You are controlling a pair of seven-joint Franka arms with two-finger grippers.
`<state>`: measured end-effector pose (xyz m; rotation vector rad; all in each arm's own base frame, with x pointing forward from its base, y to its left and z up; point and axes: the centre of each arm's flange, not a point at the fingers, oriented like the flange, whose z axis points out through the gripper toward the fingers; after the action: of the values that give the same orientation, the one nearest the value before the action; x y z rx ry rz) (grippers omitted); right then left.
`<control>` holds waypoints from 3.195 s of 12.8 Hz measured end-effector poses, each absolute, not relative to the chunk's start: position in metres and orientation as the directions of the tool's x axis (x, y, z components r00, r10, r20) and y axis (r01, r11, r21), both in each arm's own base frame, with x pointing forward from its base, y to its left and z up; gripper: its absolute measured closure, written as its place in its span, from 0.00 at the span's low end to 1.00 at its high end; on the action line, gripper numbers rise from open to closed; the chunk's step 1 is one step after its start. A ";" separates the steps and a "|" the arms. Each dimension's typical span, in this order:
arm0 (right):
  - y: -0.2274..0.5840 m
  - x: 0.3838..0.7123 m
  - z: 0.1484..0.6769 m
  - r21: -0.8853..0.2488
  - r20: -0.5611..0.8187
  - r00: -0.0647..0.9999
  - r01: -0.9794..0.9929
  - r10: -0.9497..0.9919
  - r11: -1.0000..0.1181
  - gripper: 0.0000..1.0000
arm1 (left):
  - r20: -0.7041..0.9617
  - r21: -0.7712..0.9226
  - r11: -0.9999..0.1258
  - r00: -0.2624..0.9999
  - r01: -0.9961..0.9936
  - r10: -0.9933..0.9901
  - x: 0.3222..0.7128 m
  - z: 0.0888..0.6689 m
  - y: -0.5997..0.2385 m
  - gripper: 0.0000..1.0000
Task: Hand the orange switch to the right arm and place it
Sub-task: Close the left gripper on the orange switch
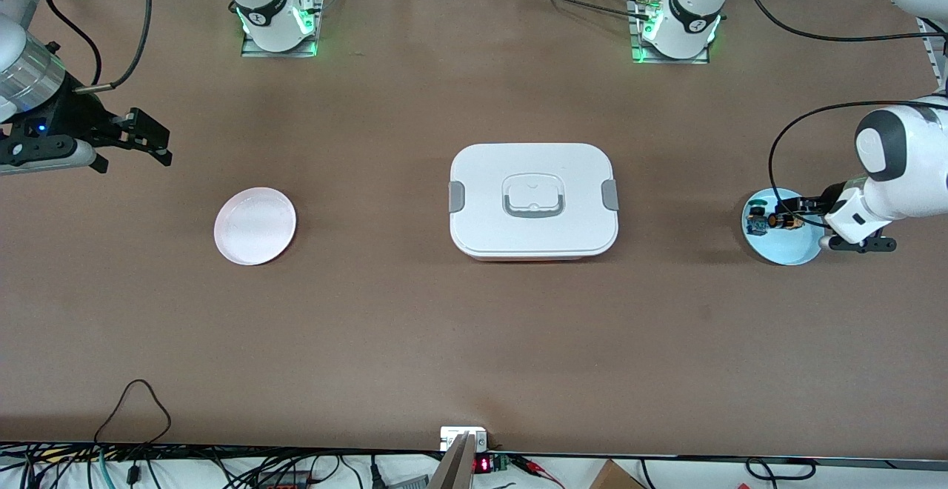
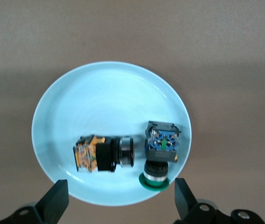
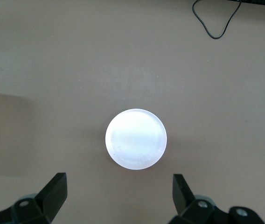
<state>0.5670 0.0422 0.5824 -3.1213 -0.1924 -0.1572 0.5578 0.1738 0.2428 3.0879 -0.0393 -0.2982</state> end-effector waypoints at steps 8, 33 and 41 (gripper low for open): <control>0.041 0.567 0.582 -0.004 0.099 0.988 0.121 0.120 -0.993 0.00 | -0.140 0.043 -0.993 0.983 -0.110 -0.115 0.560 0.216 0.189 0.00; 0.034 0.566 0.581 -0.005 0.085 0.990 0.109 0.108 -0.994 0.00 | -0.127 0.055 -0.987 0.979 -0.152 -0.158 0.556 0.177 0.201 0.00; 0.034 0.566 0.581 -0.005 0.085 0.990 0.109 0.108 -0.994 0.00 | -0.129 0.060 -0.985 0.978 -0.159 -0.166 0.552 0.175 0.208 0.00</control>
<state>0.5659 0.0342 0.5808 -3.1243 -0.1709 -0.1323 0.5521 0.2083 0.1747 3.0750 -0.2530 -0.2074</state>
